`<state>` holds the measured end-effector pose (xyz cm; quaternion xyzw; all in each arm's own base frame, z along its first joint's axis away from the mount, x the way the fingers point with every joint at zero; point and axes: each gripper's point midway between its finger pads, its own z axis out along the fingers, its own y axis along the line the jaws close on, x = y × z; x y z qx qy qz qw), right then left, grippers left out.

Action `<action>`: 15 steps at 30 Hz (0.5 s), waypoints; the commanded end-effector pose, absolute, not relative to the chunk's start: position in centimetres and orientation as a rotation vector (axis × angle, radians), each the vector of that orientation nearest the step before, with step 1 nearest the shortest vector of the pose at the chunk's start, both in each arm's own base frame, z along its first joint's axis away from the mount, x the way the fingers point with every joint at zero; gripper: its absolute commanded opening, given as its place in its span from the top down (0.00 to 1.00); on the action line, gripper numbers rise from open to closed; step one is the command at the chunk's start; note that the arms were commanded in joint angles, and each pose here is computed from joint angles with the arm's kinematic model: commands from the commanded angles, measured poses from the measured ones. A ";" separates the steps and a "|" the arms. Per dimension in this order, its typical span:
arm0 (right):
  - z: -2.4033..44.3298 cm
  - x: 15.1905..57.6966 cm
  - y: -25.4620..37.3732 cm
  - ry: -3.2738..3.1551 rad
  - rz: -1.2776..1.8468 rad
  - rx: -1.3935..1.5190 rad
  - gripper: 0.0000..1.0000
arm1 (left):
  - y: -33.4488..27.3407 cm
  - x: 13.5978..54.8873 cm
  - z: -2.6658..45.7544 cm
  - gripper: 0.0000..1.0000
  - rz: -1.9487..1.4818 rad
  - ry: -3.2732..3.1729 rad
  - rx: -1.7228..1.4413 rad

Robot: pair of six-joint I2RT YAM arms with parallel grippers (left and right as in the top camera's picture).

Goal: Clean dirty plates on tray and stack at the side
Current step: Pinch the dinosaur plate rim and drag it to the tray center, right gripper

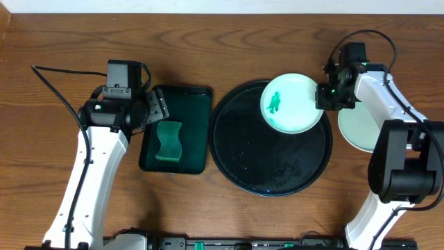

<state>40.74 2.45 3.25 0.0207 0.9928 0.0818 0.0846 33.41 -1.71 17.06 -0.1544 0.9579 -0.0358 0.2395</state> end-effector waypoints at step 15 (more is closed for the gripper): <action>7.4 33.0 6.4 3.138 0.396 0.193 0.99 | -1.5 33.8 18.0 0.21 -0.091 2.598 -0.427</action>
